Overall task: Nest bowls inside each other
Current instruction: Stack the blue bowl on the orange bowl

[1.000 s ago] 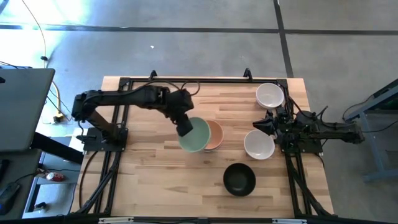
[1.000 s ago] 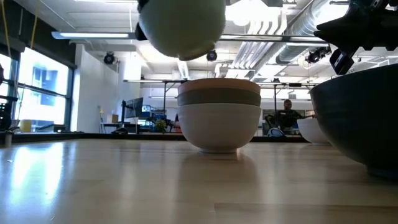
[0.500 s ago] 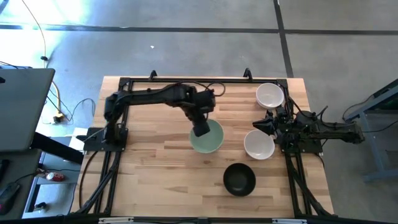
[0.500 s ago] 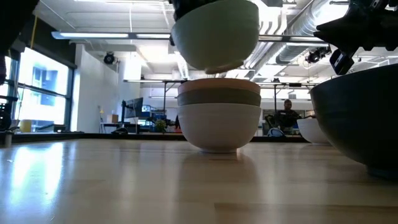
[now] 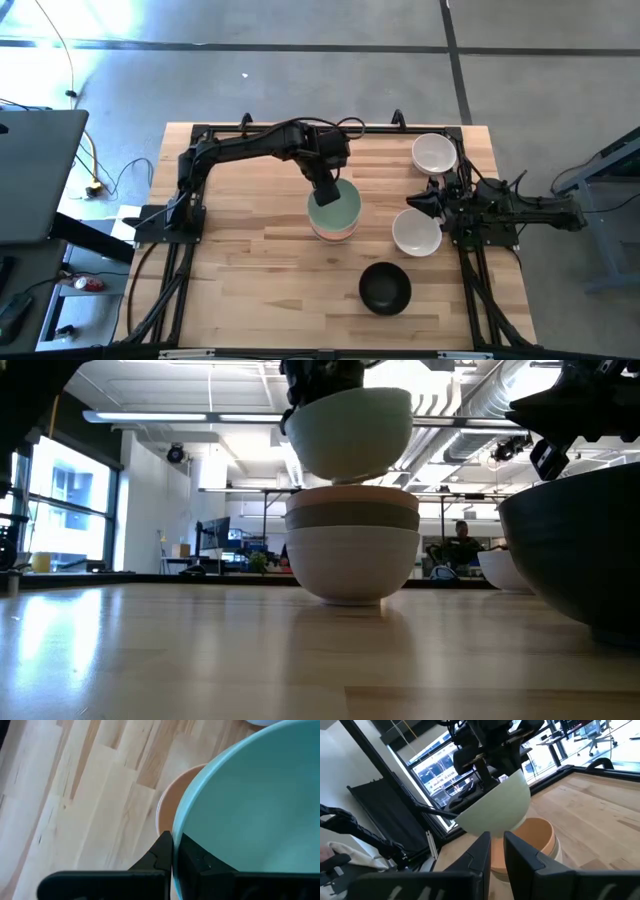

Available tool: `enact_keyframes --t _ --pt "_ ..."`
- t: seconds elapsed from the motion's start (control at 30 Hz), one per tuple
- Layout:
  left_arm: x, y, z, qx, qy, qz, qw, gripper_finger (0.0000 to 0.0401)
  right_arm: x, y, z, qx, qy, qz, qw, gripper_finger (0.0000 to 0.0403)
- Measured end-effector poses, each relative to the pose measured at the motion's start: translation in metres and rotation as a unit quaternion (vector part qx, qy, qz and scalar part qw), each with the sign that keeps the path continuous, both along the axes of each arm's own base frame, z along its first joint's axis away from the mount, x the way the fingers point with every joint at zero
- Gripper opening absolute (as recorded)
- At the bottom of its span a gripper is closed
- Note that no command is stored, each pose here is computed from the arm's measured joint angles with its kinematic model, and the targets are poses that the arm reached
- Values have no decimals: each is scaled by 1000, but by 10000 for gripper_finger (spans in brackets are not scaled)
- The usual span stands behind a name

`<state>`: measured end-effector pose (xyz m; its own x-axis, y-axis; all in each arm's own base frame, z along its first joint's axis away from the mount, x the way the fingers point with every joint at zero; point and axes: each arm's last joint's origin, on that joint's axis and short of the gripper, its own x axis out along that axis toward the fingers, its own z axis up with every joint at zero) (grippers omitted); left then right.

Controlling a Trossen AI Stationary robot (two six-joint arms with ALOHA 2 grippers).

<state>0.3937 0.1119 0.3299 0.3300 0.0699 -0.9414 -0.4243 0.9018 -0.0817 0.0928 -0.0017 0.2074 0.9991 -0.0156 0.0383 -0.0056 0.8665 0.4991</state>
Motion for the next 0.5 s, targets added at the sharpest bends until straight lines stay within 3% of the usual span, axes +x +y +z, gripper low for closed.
enact_keyframes --t 0.3,0.5 --pt "0 5 -1 6 3 -10 1000 0 0 0 0 -4 0 0 1000 44" --pt "6 5 -17 -7 29 -22 999 0 0 0 0 -4 0 0 1000 44"
